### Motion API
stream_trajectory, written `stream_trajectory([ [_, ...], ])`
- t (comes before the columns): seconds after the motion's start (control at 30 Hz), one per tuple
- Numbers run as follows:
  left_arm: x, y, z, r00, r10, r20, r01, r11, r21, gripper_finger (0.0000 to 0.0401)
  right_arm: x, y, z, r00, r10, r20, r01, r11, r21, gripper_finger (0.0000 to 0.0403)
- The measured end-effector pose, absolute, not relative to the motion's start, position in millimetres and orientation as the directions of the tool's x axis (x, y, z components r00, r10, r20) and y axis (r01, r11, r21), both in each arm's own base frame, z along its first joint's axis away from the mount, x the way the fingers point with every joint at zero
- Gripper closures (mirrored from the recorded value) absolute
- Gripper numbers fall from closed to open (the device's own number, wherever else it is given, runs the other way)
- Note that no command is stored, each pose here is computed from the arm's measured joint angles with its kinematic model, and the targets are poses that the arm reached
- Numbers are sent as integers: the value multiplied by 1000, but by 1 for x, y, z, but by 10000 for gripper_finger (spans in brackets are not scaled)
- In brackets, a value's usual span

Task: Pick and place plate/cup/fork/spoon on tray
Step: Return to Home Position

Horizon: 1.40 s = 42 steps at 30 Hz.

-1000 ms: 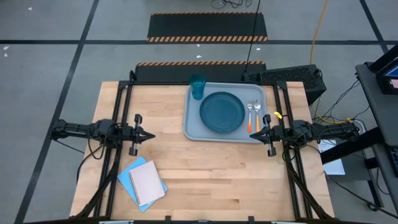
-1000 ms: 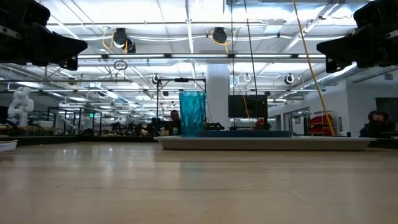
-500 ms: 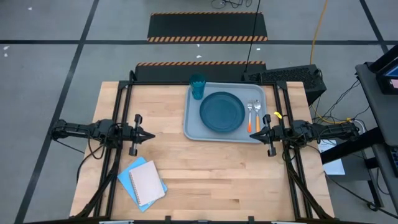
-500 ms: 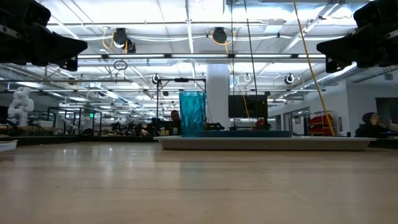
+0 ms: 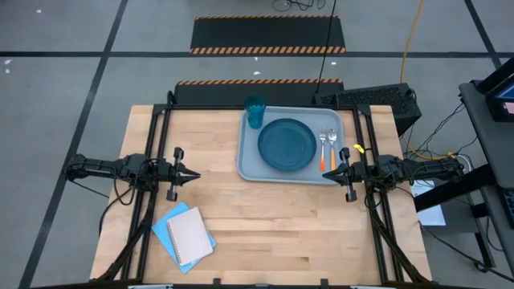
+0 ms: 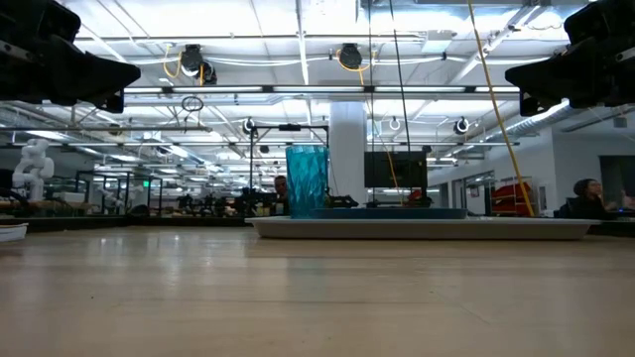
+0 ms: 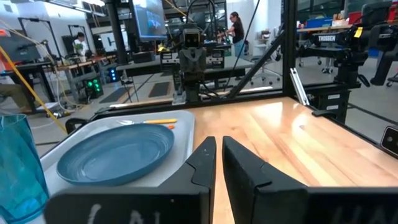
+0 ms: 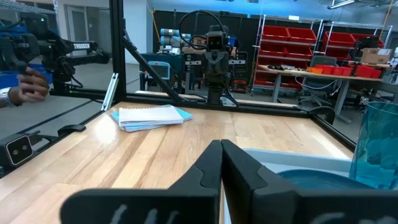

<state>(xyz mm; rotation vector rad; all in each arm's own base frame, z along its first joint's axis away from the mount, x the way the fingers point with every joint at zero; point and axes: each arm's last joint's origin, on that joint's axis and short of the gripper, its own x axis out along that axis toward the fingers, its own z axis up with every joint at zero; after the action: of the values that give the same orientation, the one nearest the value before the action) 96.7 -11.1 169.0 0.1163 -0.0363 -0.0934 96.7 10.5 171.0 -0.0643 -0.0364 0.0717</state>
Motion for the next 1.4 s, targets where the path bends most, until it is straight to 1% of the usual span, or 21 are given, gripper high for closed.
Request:
stream_trajectory([
  [1.4,97,-11,169,995,-94,31,90,991,99,368,97,10,171,997,72,34,-70,995,-66,403],
])
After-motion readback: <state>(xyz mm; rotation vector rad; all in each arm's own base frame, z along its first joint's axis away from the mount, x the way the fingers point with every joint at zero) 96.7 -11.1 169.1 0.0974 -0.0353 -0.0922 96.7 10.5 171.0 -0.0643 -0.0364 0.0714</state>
